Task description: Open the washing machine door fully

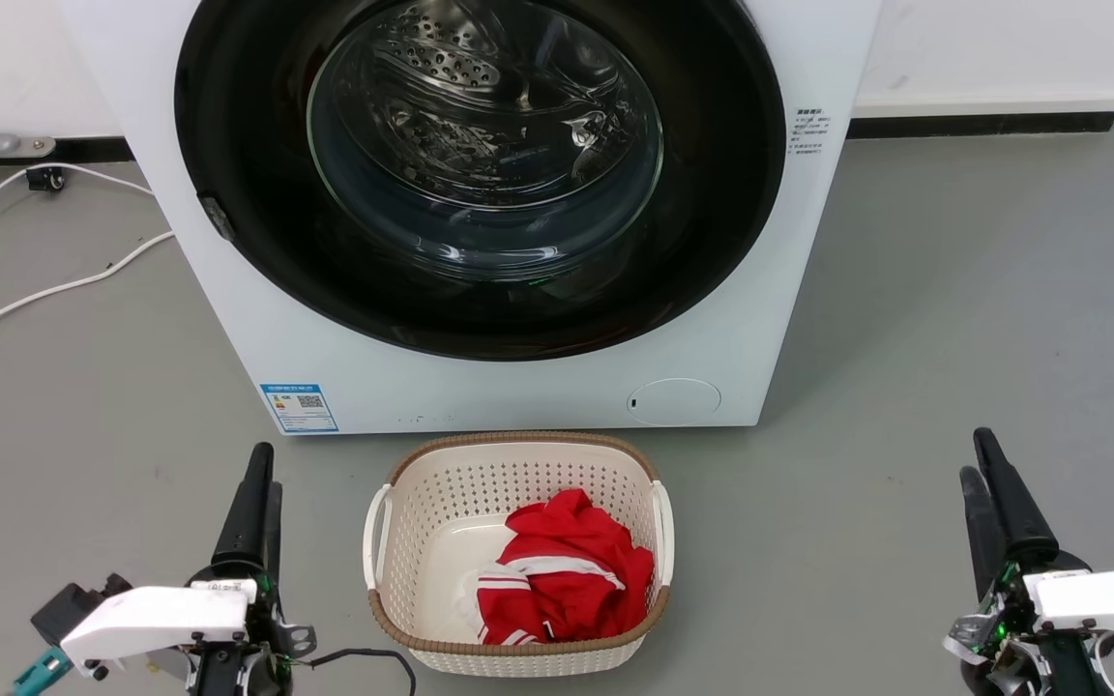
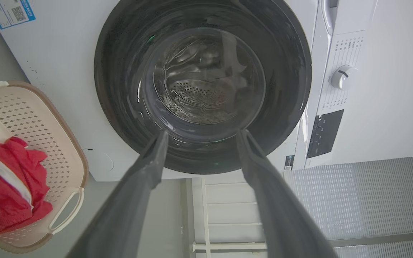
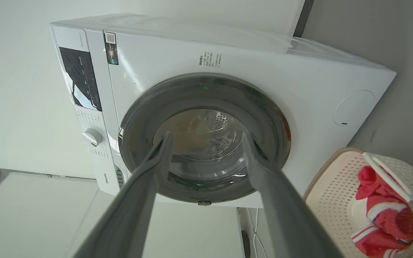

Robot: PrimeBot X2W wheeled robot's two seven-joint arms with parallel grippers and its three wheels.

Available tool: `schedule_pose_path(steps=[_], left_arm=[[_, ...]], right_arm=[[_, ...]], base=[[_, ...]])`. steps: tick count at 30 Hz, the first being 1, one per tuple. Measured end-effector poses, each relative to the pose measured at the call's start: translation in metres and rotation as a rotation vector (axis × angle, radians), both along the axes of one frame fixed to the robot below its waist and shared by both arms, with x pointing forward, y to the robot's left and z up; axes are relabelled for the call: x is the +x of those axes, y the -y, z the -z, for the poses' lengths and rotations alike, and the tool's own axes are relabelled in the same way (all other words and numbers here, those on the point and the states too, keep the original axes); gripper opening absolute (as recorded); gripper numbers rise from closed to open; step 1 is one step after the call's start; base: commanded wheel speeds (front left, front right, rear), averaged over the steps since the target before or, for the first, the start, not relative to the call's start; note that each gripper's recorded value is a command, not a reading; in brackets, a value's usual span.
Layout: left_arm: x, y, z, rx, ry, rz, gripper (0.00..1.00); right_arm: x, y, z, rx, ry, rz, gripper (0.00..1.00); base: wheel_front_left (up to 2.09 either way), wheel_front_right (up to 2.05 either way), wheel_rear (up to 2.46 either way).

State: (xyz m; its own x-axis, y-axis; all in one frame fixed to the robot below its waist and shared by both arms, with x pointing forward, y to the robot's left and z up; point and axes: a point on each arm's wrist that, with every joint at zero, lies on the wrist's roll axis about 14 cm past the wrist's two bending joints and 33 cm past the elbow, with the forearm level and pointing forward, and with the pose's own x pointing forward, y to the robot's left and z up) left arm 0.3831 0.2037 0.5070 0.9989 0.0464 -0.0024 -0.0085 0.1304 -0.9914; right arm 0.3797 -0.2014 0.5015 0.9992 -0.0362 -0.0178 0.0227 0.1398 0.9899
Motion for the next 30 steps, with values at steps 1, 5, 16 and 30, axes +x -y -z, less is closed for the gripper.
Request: schedule_pose_path(steps=[1,5,16,30], left_arm=[[0.000,-0.001,-0.003,0.022,0.007,-0.003,1.00],[0.001,-0.002,-0.012,0.106,0.031,-0.013,1.00],[0.003,0.001,-0.030,0.346,0.071,-0.024,1.00],[0.000,0.016,-0.028,0.649,0.058,-0.005,1.00]], right_arm=[[0.000,-0.001,-0.002,-0.029,0.006,-0.002,1.00],[0.002,-0.003,-0.012,-0.158,0.030,-0.009,1.00],[0.000,-0.011,-0.022,-0.453,0.059,-0.023,1.00],[-0.002,-0.014,-0.026,-0.723,0.077,-0.017,1.00]], base=[[0.00,0.00,0.00],[0.00,0.00,0.00],[0.00,0.00,0.00],[0.00,0.00,0.00]])
